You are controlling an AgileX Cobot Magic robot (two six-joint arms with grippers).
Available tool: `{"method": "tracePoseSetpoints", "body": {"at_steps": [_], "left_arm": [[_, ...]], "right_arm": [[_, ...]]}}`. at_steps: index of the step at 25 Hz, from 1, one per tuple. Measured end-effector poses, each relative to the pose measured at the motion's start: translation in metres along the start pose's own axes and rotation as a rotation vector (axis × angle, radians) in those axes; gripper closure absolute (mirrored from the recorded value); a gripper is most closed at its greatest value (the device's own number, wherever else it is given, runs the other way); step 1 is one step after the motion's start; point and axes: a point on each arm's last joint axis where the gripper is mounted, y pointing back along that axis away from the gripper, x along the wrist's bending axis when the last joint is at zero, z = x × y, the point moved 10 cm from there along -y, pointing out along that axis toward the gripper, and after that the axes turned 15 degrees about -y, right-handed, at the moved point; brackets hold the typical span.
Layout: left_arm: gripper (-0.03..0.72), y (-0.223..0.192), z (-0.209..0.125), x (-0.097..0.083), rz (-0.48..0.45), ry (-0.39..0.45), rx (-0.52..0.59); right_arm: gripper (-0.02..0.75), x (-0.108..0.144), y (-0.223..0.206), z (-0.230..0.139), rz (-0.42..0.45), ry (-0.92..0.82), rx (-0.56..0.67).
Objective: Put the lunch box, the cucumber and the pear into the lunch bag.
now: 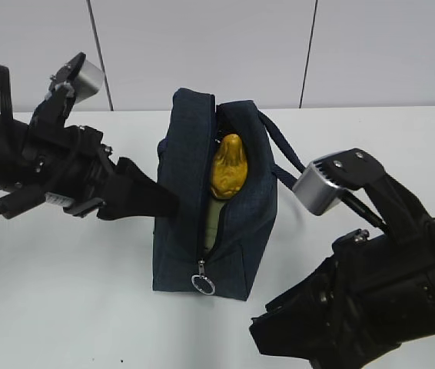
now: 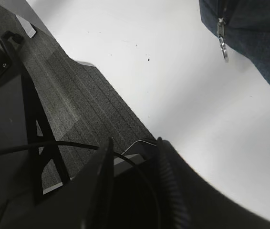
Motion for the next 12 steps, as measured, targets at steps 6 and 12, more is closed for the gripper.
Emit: {"method": "tracePoseSetpoints", "body": {"at_steps": [6,12], "left_arm": [[0.386,0.0,-0.006,0.004,0.022,-0.04,0.034],[0.389,0.0,-0.005,0.007,0.039,-0.034,0.026]], "right_arm": [[0.494,-0.007,0.0,-0.002,-0.033,0.043,0.01],[0.495,-0.012,-0.004,-0.003,-0.048,0.048,0.023]]}}
